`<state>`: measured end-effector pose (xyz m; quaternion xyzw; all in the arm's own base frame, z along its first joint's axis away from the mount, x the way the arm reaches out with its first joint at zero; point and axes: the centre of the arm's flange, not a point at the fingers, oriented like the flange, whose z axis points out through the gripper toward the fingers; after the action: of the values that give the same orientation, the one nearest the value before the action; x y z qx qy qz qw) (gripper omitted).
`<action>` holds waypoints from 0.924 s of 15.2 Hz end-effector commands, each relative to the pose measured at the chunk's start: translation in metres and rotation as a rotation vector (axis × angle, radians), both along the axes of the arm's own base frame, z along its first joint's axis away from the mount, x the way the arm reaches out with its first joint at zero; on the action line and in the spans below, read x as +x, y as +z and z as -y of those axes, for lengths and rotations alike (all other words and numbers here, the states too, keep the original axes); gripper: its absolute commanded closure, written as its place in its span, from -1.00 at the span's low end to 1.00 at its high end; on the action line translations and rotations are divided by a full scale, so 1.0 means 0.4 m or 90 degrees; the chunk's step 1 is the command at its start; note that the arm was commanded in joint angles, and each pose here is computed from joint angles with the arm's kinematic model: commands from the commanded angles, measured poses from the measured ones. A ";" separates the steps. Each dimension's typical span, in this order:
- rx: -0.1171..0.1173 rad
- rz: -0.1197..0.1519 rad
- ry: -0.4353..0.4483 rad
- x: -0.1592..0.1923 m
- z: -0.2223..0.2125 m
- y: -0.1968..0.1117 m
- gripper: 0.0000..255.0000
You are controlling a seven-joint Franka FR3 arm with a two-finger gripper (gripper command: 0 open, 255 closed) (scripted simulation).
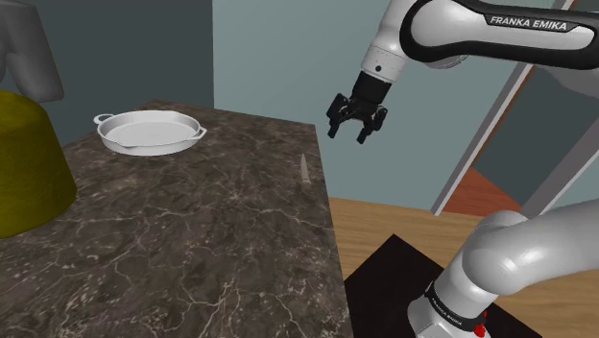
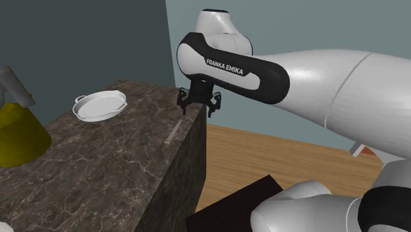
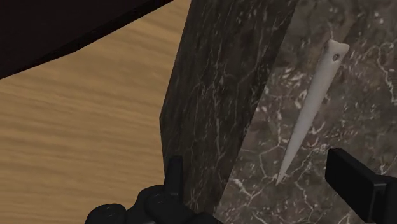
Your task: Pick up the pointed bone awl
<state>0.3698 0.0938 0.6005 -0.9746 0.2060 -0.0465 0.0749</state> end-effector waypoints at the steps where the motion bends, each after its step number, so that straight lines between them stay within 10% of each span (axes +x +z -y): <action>1: 0.003 -0.020 -0.046 0.043 -0.051 -0.025 -1.00; 7: 0.011 -0.074 -0.166 0.181 -0.179 -0.098 -1.00; 14: 0.011 -0.074 -0.166 0.181 -0.179 -0.190 -1.00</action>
<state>0.4425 0.1647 0.5296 -0.9400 0.3352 0.0025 0.0644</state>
